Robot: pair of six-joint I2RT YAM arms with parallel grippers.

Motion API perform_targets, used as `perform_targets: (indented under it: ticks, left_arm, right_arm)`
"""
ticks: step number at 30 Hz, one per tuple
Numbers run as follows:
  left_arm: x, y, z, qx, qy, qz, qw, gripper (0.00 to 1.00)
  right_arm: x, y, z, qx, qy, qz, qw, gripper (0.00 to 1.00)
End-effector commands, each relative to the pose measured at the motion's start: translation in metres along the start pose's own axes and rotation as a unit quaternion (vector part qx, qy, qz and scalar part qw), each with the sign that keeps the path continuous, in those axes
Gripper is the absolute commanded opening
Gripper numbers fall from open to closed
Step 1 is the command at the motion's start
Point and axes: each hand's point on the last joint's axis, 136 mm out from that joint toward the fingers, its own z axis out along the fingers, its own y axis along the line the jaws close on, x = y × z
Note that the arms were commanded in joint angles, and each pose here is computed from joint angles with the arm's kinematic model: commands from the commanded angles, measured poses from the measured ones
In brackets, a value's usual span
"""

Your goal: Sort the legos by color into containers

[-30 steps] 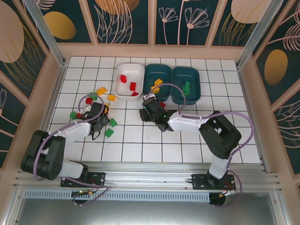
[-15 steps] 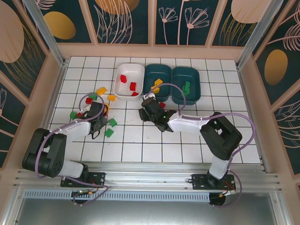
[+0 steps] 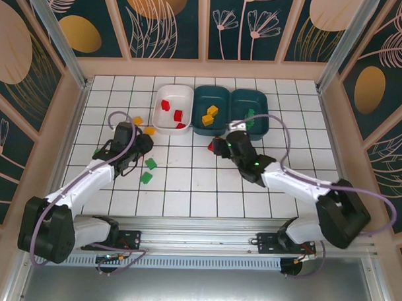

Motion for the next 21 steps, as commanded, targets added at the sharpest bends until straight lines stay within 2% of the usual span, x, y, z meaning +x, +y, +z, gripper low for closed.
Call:
perform_targets:
  ticks: [1,3,5,7,9,15,18,21]
  left_arm:
    - [-0.015,-0.048,0.0,0.054,-0.007,0.039,0.998,0.21]
    - [-0.019,-0.069,0.006,0.072,-0.004,0.053,0.996,0.21]
    - [-0.023,-0.09,0.015,0.09,-0.002,0.064,0.994,0.21]
    - [-0.025,-0.114,0.028,0.108,0.007,0.074,0.991,0.21]
    - [-0.026,-0.139,0.04,0.121,0.015,0.093,0.988,0.21]
    - [-0.005,-0.188,0.104,0.124,0.072,0.145,0.979,0.23]
    - [0.01,-0.206,0.133,0.121,0.1,0.167,0.973,0.24]
    - [0.026,-0.219,0.155,0.125,0.13,0.151,0.972,0.25]
  right_arm:
    - [-0.046,-0.016,-0.025,-0.01,-0.087,0.045,0.995,0.97]
    - [-0.052,-0.028,-0.03,-0.009,-0.105,0.066,0.992,0.99]
    - [-0.045,-0.047,-0.025,0.015,-0.094,0.084,0.992,0.99]
    - [-0.029,-0.072,-0.019,0.07,-0.063,0.11,0.989,0.99]
    - [-0.018,-0.103,-0.021,0.115,-0.071,0.136,0.982,0.99]
    - [-0.007,-0.13,-0.037,0.108,-0.11,0.181,0.971,0.99]
    - [0.001,-0.141,-0.035,0.119,-0.107,0.199,0.967,0.99]
    - [0.006,-0.152,-0.035,0.146,-0.103,0.209,0.961,0.98]
